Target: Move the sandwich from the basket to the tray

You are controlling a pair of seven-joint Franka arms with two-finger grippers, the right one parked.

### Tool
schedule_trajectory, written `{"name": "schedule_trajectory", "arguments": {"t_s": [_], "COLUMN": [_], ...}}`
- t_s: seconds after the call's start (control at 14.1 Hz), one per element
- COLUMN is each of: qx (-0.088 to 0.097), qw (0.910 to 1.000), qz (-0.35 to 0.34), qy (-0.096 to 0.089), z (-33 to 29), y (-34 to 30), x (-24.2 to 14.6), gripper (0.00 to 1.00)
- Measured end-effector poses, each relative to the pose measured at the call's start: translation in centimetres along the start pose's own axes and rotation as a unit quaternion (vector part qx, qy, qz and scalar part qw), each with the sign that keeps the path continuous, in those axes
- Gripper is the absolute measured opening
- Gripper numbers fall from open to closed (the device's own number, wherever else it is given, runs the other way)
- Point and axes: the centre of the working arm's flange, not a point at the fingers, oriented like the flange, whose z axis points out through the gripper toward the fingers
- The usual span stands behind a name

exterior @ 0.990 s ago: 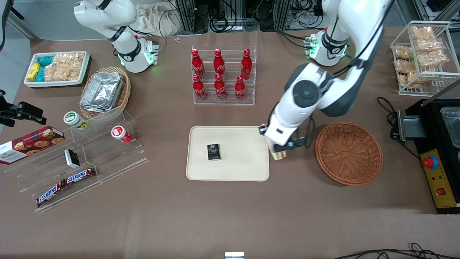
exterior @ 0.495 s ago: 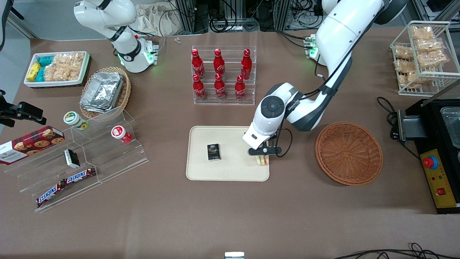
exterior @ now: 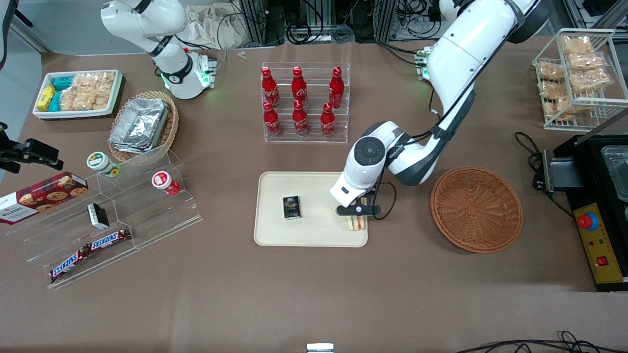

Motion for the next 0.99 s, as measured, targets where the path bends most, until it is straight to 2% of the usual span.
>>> {"name": "schedule_trajectory", "arguments": {"t_s": [0.35, 0.49, 0.71, 0.85, 0.99], "qx": [-0.002, -0.008, 0.013, 0.016, 0.017], "qw": [1.0000, 0.9998, 0.9988, 0.9968, 0.9961], "qz": [0.001, -0.002, -0.023, -0.051, -0.065], "qy": [0.004, 0.020, 0.042, 0.059, 0.057], "z": [-0.3, -2.5, -10.0, -16.1, -20.7], "y": [0.1, 0.1, -1.8, -4.4, -7.4], "x": [0.2, 1.0, 2.7, 3.6, 4.1], "gripper": [0.80, 0.99, 1.00, 1.00, 1.00]}}
